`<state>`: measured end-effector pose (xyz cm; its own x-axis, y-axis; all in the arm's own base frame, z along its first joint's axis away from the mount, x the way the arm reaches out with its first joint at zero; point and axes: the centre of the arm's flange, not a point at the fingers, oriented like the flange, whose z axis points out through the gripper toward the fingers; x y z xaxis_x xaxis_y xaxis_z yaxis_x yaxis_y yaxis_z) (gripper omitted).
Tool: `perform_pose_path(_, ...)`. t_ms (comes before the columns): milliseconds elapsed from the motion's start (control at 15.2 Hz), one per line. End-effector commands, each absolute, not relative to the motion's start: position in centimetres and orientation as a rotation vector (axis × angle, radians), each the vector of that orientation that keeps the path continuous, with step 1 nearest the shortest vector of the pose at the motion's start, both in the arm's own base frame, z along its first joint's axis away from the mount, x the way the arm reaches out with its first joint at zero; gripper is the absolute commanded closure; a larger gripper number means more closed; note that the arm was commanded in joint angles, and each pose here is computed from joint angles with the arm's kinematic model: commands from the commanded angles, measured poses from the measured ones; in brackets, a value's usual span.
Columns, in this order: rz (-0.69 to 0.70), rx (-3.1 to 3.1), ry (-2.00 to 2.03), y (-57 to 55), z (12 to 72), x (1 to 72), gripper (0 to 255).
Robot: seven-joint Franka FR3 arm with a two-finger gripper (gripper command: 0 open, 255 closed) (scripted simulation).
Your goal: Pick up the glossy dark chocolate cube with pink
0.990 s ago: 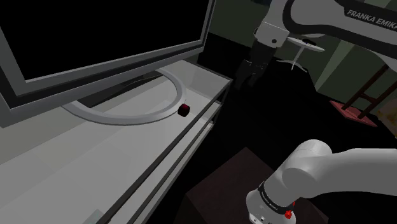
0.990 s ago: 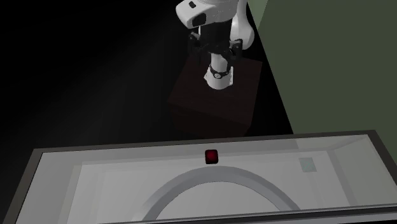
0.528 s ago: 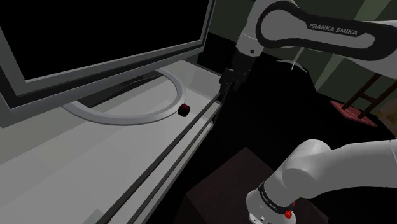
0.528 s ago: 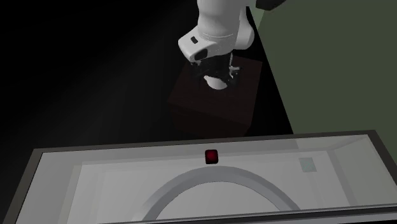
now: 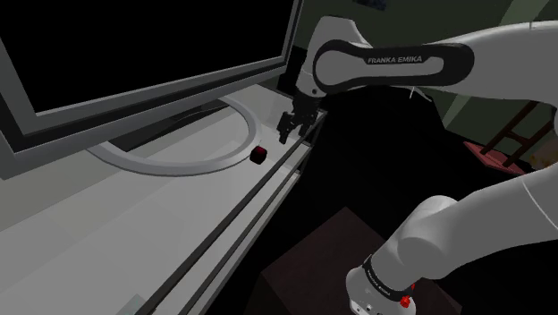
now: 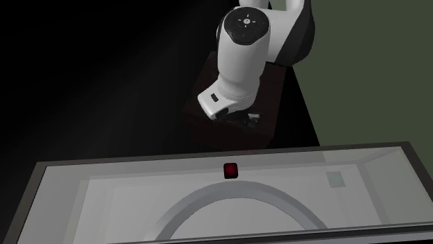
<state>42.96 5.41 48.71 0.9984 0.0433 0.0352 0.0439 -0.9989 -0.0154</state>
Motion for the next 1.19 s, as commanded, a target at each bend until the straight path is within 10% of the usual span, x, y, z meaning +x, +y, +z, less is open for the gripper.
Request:
perform_pose_path(0,-0.057,-3.128,-0.086,6.1,46.7,44.8,0)
perform_pose_path(1056,-0.060,-3.140,-0.142,8.4,36.5,50.3,0)
perform_pose_path(1122,-0.060,-3.140,-0.141,8.3,36.5,50.4,255)
